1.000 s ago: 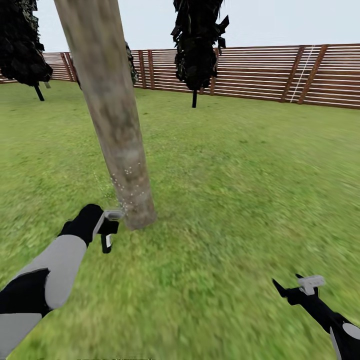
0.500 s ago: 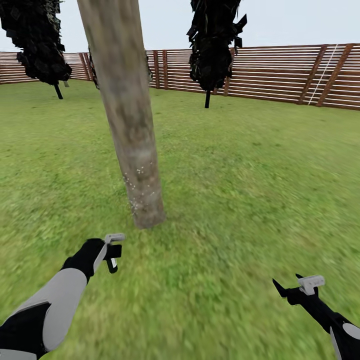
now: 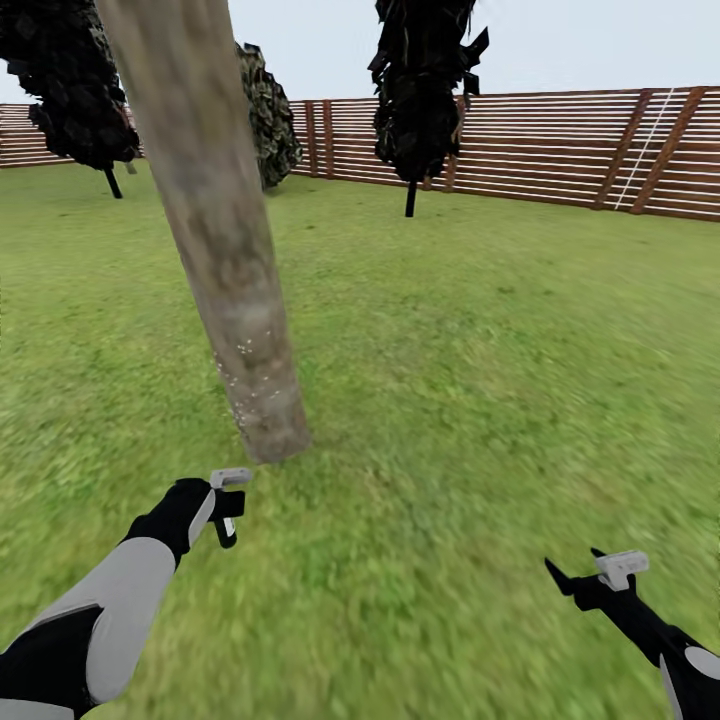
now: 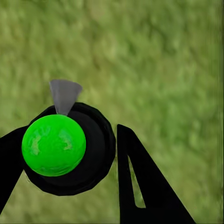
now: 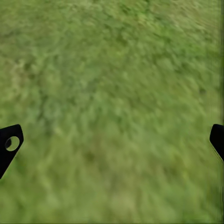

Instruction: In the garden, pick up the pesticide atomizer on the floor and spray pesticide onto both trees until each tree trunk is fully covered.

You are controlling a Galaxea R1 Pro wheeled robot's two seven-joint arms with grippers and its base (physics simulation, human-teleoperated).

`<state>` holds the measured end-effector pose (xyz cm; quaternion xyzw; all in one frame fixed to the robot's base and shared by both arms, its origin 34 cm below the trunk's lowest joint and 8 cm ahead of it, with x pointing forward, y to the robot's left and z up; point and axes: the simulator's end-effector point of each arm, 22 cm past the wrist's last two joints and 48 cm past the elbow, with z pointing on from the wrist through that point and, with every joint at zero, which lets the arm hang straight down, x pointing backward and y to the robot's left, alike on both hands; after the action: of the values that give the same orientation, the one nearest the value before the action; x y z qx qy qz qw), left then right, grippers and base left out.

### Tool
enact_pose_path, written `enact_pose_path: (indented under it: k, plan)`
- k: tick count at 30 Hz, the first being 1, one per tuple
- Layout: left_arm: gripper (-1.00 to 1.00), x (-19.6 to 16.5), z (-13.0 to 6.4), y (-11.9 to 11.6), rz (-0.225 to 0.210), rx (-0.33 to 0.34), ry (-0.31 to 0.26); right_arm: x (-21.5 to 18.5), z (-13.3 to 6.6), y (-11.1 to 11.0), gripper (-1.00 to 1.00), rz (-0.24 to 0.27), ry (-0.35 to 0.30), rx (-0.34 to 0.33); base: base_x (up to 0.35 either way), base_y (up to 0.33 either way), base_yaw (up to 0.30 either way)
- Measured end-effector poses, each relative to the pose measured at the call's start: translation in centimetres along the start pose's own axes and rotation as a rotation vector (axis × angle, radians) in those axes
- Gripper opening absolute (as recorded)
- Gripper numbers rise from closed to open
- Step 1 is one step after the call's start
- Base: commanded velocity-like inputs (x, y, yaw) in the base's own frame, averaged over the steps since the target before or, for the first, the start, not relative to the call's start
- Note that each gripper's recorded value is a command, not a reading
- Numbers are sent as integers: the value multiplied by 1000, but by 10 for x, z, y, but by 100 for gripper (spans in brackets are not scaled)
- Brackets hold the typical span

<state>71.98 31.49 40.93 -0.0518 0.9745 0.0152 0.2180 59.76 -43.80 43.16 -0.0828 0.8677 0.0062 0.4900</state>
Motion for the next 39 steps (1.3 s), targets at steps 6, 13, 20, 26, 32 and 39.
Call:
enact_pose_path:
  k: [6,13,20,26,32,39]
  plan:
    - [-100,0,0,0,0,0,1,1,0,1,100,3,2,-2,145,-276,194]
    - [-100,1,0,0,-1,0,1,1,0,1,100,3,1,-2,202,-274,168]
    - [-100,1,0,0,-1,0,2,1,0,1,100,2,1,-1,158,-272,17]
    - [-100,1,0,0,-2,0,2,1,0,1,100,3,1,-2,8,-275,235]
    - [-100,1,0,0,-1,0,3,1,0,1,100,3,2,-2,18,-276,276]
    - [-100,0,0,4,0,-5,2,1,1,3,100,4,2,-4,166,-276,90]
